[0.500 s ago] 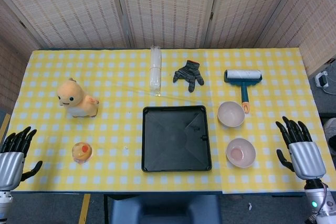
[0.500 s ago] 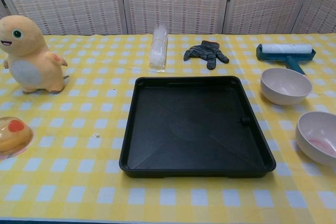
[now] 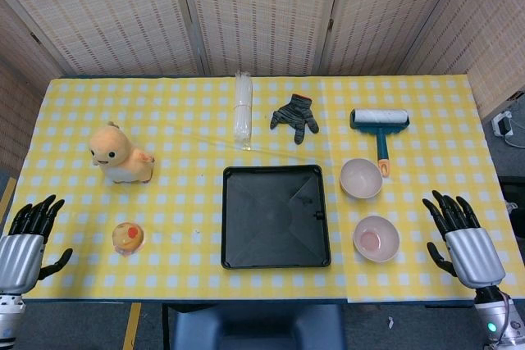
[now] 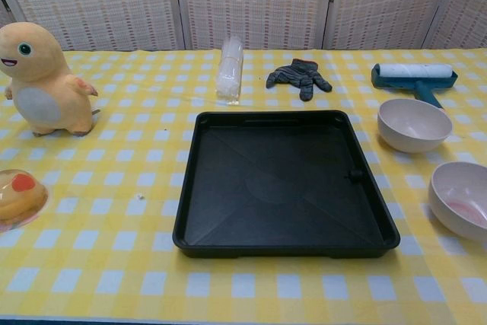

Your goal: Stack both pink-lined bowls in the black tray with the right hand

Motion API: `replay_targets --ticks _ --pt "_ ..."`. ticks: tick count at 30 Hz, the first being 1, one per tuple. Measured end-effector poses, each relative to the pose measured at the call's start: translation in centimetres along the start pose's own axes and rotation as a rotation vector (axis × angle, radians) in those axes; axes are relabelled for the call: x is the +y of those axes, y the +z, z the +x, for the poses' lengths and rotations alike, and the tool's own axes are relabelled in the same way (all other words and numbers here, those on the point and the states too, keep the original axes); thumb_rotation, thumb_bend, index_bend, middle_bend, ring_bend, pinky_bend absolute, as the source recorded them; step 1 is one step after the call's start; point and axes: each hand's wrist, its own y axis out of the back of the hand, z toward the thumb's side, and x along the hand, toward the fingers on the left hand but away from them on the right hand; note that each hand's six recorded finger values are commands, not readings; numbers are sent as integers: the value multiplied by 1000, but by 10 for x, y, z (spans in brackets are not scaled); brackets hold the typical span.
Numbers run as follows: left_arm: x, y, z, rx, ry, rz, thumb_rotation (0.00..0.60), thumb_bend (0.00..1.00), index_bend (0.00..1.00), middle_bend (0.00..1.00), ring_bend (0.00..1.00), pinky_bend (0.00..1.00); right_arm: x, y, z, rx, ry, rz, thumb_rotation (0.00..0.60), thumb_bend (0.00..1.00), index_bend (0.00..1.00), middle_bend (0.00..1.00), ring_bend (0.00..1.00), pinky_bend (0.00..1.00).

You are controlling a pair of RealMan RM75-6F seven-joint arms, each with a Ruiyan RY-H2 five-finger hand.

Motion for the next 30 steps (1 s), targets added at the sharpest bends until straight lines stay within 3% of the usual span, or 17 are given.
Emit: replay_targets --ticks 6,14,22,30 --pt "1 -3 0 5 -4 -8 600 316 0 76 123 108 -9 12 15 92 48 29 600 445 135 0 0 0" --pt "8 -5 -7 8 14 -14 600 317 0 76 122 106 -34 10 22 126 100 77 600 445 312 0 0 0" --pt "7 -4 -8 2 -2 -22 600 317 0 77 122 106 -67 11 6 141 179 112 600 445 360 0 0 0" --pt "5 -4 -8 -3 -17 -32 600 316 0 76 122 106 -80 17 -7 154 204 130 600 444 386 0 0 0"
